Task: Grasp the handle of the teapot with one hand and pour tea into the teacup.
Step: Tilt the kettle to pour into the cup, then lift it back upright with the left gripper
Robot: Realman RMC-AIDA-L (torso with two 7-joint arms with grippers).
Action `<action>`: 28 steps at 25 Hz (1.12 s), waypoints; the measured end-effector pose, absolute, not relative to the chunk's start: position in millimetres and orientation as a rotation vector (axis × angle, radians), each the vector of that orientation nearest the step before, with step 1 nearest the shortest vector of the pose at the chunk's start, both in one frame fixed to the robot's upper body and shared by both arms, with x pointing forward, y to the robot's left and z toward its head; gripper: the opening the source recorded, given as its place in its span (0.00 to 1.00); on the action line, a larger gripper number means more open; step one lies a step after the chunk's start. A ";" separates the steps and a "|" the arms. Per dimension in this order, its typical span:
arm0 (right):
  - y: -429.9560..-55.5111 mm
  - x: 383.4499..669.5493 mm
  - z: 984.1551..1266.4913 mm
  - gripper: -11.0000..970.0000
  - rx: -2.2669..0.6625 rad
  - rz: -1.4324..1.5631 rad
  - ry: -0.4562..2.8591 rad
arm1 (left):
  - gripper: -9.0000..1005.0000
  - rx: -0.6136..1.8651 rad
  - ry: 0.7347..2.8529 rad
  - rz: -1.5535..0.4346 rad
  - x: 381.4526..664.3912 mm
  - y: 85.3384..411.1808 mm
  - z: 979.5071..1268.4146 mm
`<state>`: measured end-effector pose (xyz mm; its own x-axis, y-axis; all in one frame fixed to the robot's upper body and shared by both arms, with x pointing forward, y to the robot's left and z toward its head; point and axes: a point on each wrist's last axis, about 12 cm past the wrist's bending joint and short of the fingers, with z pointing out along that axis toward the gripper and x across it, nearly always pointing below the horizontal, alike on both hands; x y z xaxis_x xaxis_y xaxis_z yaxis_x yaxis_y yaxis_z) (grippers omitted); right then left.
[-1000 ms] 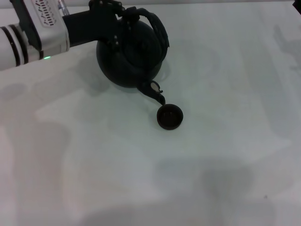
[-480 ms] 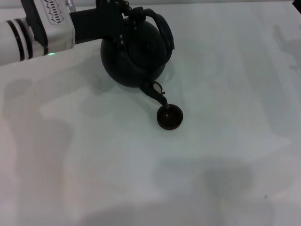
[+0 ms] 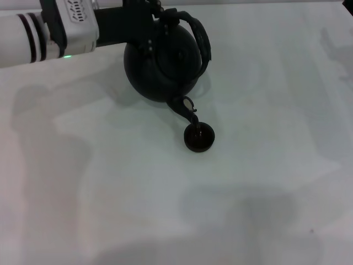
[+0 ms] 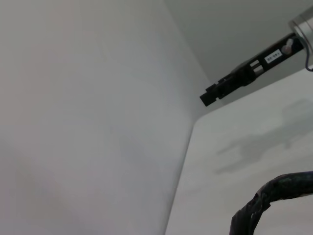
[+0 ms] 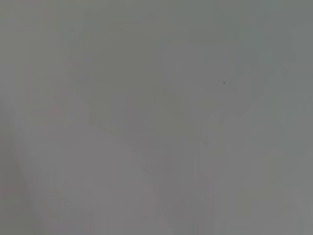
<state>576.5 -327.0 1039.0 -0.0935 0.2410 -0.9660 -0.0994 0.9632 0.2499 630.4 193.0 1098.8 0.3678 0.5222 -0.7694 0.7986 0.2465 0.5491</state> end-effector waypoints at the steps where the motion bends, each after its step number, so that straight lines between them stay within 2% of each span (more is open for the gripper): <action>1: -327.0 576.6 1039.0 0.87 0.110 0.285 1.641 | 0.11 1.422 1.290 -0.286 630.8 192.1 1099.0; 28: -330.0 578.9 1041.0 0.87 0.121 0.274 1.637 | 0.11 1.480 1.284 -0.281 636.4 184.7 1104.1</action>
<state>578.9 -330.0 1041.0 -0.0874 0.2419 -0.9664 -0.0855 0.9647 0.2492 636.4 184.7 1104.1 0.3841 0.5476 -0.7434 0.8079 0.1904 0.5577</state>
